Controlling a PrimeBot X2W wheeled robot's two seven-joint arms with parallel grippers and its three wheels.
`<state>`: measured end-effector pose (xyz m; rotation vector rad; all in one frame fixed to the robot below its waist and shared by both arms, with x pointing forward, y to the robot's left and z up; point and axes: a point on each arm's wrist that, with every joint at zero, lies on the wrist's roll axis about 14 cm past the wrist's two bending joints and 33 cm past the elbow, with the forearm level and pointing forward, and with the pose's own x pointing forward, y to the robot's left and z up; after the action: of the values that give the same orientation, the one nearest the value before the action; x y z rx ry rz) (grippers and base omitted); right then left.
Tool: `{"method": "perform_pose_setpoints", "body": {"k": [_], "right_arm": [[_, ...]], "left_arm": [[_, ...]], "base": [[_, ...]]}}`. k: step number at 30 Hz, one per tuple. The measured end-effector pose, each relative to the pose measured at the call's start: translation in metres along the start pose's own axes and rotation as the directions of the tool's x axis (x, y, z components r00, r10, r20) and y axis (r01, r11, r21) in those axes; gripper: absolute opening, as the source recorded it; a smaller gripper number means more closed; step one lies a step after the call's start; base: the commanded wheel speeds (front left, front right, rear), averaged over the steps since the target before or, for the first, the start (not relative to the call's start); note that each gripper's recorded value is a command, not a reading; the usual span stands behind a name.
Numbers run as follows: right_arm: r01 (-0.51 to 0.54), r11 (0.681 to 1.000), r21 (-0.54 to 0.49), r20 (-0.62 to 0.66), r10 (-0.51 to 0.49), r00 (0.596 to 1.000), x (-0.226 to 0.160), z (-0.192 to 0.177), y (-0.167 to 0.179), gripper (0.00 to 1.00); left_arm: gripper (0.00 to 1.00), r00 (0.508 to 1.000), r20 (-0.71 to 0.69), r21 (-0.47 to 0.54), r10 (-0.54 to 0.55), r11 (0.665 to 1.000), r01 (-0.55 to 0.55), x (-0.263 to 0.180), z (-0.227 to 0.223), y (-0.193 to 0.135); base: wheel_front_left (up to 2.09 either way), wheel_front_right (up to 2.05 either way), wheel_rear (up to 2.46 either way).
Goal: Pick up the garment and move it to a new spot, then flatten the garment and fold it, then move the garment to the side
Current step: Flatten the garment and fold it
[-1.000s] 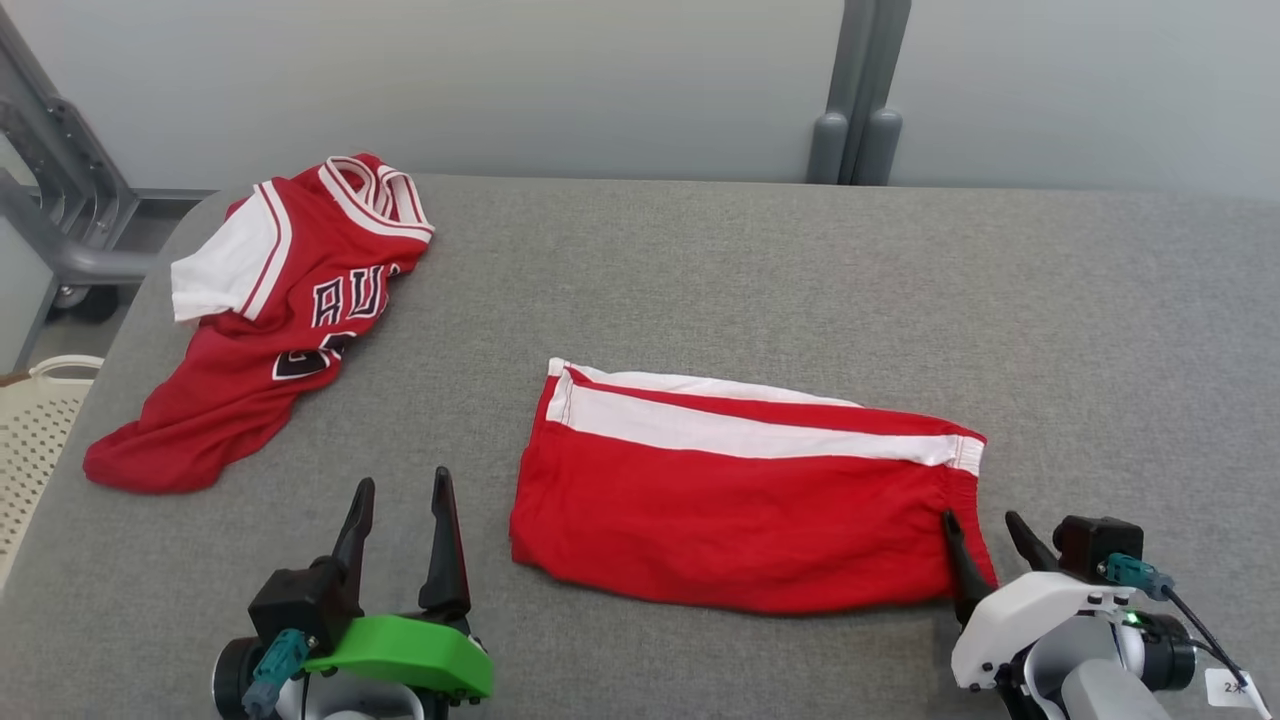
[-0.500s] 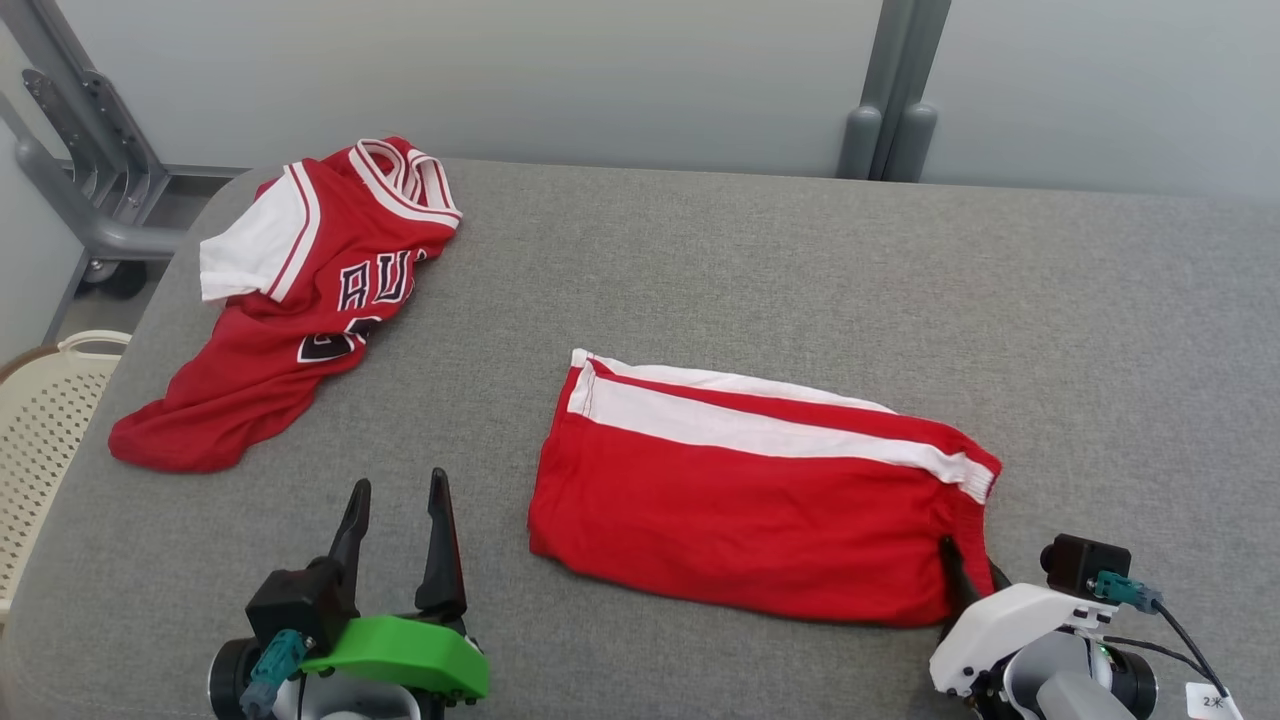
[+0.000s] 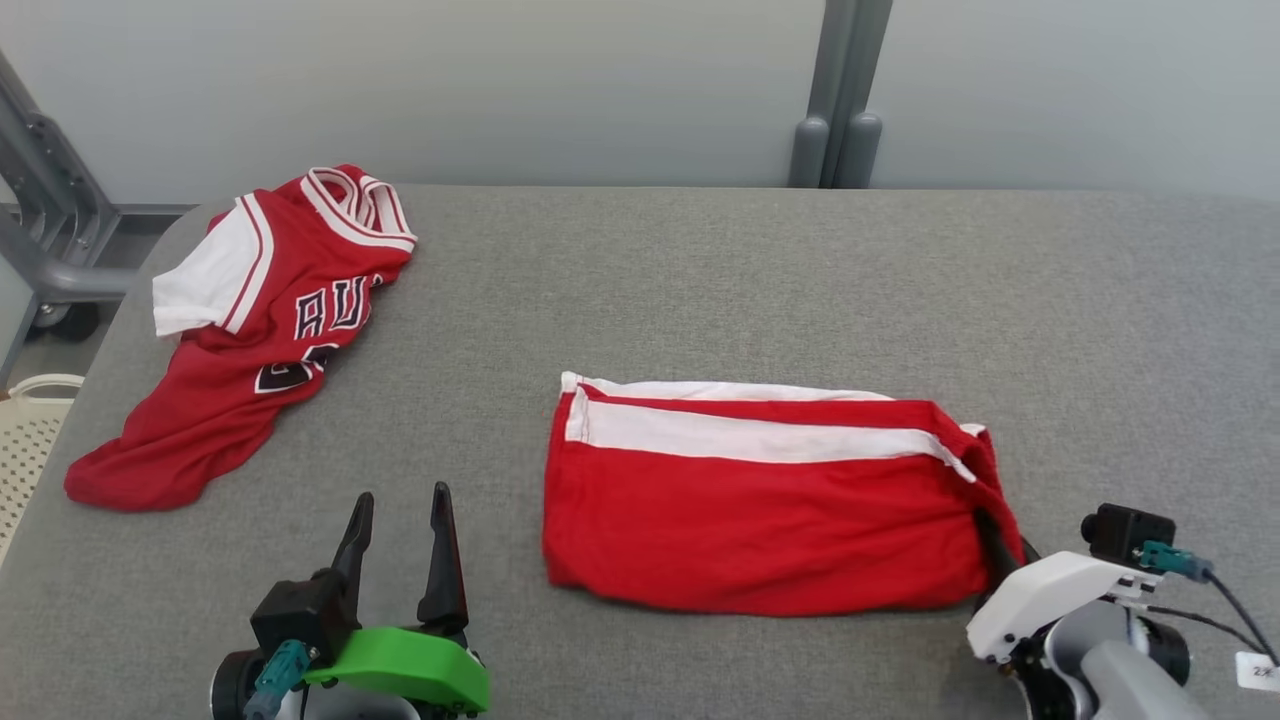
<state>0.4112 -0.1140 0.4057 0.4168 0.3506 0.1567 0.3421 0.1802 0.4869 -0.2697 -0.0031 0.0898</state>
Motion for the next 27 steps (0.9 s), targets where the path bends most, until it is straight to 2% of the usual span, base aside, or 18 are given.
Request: {"method": "perform_pose_setpoints", "body": {"k": [6, 8, 13, 20, 27], "right_arm": [[0.073, 0.995, -0.071, 0.024, -0.072, 0.997, -0.012, 0.032, -0.049, 0.00], [0.121, 0.986, -0.113, 0.035, -0.117, 0.992, -0.020, 0.049, -0.076, 0.00], [0.183, 0.971, -0.152, 0.039, -0.180, 0.983, -0.029, 0.069, -0.108, 0.00], [0.152, 0.974, -0.166, 0.002, -0.153, 0.988, -0.026, 0.069, -0.099, 0.00], [0.010, 0.986, -0.163, -0.028, -0.015, 1.000, -0.015, 0.070, -0.046, 0.00]], "left_arm": [[1.00, 0.999, -0.009, -0.007, -0.047, 0.999, 0.047, 0.004, -0.003, -0.016], [1.00, 0.998, -0.015, -0.014, -0.069, 0.998, 0.068, 0.006, -0.005, -0.024], [1.00, 0.996, -0.028, -0.020, -0.090, 0.996, 0.089, 0.008, -0.009, -0.032], [1.00, 0.994, -0.037, -0.026, -0.099, 0.995, 0.098, 0.009, -0.012, -0.036], [1.00, 0.994, -0.033, -0.027, -0.108, 0.994, 0.107, 0.008, -0.011, -0.038]], "base": [[0.00, 0.00, 0.00], [0.00, 0.00, 0.00], [0.00, 0.00, 0.00], [0.00, 0.00, 0.00], [0.00, 0.00, 0.00]]}}
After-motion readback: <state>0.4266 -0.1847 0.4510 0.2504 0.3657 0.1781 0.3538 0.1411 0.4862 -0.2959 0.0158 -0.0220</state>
